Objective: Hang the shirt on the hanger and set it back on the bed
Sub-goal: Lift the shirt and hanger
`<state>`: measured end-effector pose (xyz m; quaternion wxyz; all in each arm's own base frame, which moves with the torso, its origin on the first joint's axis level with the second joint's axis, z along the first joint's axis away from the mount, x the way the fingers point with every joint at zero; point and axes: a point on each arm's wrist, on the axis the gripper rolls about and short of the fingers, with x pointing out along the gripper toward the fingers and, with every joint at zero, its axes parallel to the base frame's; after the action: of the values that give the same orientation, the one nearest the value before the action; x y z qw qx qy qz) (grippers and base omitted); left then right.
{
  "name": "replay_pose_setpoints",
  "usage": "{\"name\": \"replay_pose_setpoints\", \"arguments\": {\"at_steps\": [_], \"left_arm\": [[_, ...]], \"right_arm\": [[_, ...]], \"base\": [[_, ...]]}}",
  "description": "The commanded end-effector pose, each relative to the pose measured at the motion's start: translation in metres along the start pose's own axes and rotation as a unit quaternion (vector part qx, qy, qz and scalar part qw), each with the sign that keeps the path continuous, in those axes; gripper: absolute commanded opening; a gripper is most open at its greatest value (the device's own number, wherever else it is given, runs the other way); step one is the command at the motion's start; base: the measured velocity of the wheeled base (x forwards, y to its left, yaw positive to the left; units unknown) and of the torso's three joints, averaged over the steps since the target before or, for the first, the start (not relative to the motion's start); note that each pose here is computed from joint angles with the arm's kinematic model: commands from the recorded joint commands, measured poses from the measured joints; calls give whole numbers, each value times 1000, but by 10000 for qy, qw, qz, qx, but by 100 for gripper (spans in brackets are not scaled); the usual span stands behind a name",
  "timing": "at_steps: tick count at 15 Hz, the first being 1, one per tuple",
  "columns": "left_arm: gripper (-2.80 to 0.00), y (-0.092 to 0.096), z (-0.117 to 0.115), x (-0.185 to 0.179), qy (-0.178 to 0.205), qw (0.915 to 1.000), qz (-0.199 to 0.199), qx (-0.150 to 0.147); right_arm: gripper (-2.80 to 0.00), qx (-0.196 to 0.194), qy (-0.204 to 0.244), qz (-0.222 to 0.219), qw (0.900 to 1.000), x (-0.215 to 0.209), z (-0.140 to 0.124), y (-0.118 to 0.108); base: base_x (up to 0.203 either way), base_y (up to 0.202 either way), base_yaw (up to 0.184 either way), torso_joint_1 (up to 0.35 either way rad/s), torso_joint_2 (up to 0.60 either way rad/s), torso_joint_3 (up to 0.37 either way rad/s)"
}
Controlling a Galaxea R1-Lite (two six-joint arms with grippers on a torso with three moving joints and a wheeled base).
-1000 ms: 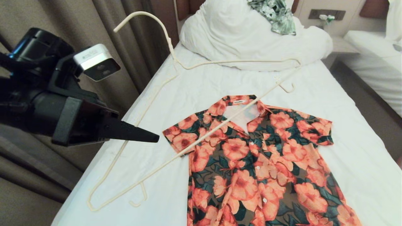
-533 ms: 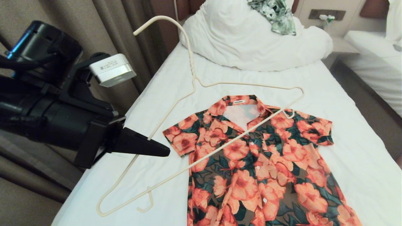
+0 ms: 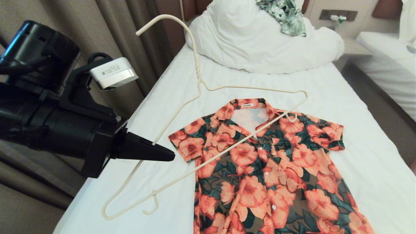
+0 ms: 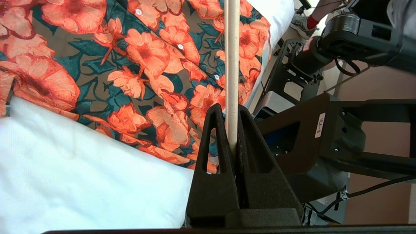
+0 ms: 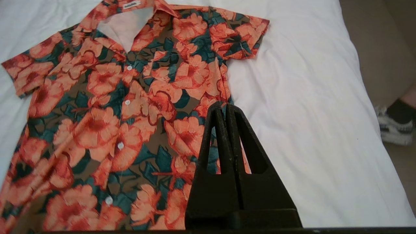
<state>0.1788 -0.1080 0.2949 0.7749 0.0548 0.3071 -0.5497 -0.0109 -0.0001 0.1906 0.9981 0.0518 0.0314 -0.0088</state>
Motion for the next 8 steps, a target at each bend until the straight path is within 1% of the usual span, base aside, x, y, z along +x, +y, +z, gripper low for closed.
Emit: {"name": "replay_pose_setpoints", "arguments": {"at_steps": [1, 3, 5, 8], "left_arm": [[-280, 0, 0, 0, 8, 10000, -25, -4], [-280, 0, 0, 0, -2, 10000, -21, 7], [-280, 1, 0, 0, 2, 10000, 8, -13], [-280, 17, -1, -5, -31, 9990, 378, -217]], "right_arm": [[-280, 122, 826, -159, 9964, 48, 31, 3], [-280, 254, 1242, -314, 9914, 85, 49, 3], [-280, 493, 1551, -425, 9858, 121, 63, 3], [-280, 732, 1949, -537, 9766, 169, 78, 2]], "base": [[0, 0, 0, 0, 0, 0], [0, 0, 0, 0, 0, 0], [0, 0, 0, 0, 0, 0], [0, 0, 0, 0, 0, 0]]}}
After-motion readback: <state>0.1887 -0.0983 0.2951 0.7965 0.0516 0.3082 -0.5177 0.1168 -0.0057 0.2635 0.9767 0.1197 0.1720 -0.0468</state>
